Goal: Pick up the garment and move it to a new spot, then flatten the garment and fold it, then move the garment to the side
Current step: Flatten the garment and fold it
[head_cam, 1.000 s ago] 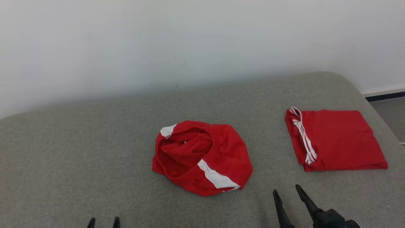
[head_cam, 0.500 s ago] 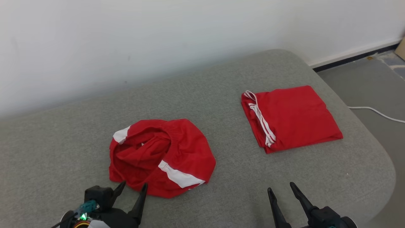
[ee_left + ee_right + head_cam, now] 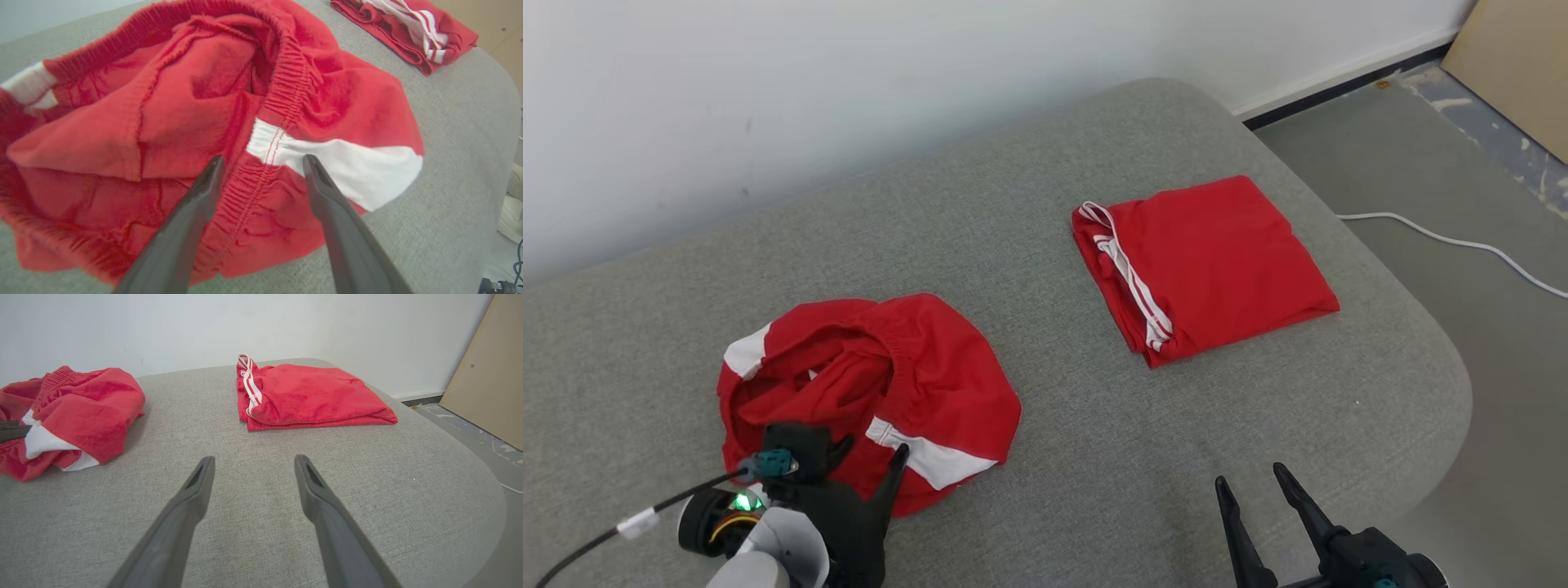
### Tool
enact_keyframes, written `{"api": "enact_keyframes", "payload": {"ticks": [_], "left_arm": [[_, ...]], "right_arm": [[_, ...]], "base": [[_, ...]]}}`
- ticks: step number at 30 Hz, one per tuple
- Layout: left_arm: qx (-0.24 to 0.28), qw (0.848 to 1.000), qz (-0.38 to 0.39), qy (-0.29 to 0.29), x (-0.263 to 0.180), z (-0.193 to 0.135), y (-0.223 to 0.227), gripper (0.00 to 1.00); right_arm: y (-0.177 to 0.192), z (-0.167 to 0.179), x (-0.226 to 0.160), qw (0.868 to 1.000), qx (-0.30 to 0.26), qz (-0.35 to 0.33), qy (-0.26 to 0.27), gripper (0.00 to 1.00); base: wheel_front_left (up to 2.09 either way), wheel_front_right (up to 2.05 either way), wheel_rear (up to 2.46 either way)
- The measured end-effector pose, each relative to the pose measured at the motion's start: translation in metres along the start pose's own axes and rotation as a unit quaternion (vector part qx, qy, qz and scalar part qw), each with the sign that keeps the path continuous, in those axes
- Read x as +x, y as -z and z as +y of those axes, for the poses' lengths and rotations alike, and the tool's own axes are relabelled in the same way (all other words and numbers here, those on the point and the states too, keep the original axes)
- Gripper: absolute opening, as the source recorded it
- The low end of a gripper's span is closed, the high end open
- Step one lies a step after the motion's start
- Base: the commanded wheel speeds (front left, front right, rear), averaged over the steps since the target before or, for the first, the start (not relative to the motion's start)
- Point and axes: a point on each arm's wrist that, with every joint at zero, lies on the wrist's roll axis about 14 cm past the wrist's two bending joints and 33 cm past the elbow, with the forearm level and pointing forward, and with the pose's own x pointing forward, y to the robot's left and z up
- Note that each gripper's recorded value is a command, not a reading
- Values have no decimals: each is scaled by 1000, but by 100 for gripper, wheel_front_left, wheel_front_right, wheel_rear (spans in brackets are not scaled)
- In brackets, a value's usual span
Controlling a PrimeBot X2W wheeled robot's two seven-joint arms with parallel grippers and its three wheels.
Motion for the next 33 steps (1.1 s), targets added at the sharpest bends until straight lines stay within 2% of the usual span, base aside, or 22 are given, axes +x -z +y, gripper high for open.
{"api": "enact_keyframes", "payload": {"ticks": [8,9,11,17,25,29,33], "left_arm": [[28,999,25,35,-1,-10,-7,100],[28,998,29,43,-1,-14,-7,75],[24,998,29,48,-2,-15,-8,2],[10,998,30,55,-2,-19,-7,0],[-8,995,-61,77,2,-39,-55,0],[-14,982,-153,111,-2,-68,-113,0],[-13,958,-247,148,-17,-98,-177,0]], "right_arm": [[1,3,2,1000,0,1,-5,100],[0,4,2,1000,0,1,-6,100],[0,4,4,1000,0,0,-8,100],[0,6,7,1000,0,1,-12,100],[-1,12,11,1000,0,-1,-22,100],[-3,17,12,1000,0,-4,-31,100],[-4,21,12,999,1,-7,-38,100]], "base": [[0,0,0],[0,0,0],[0,0,0],[0,0,0],[0,0,0],[0,0,0],[0,0,0]]}}
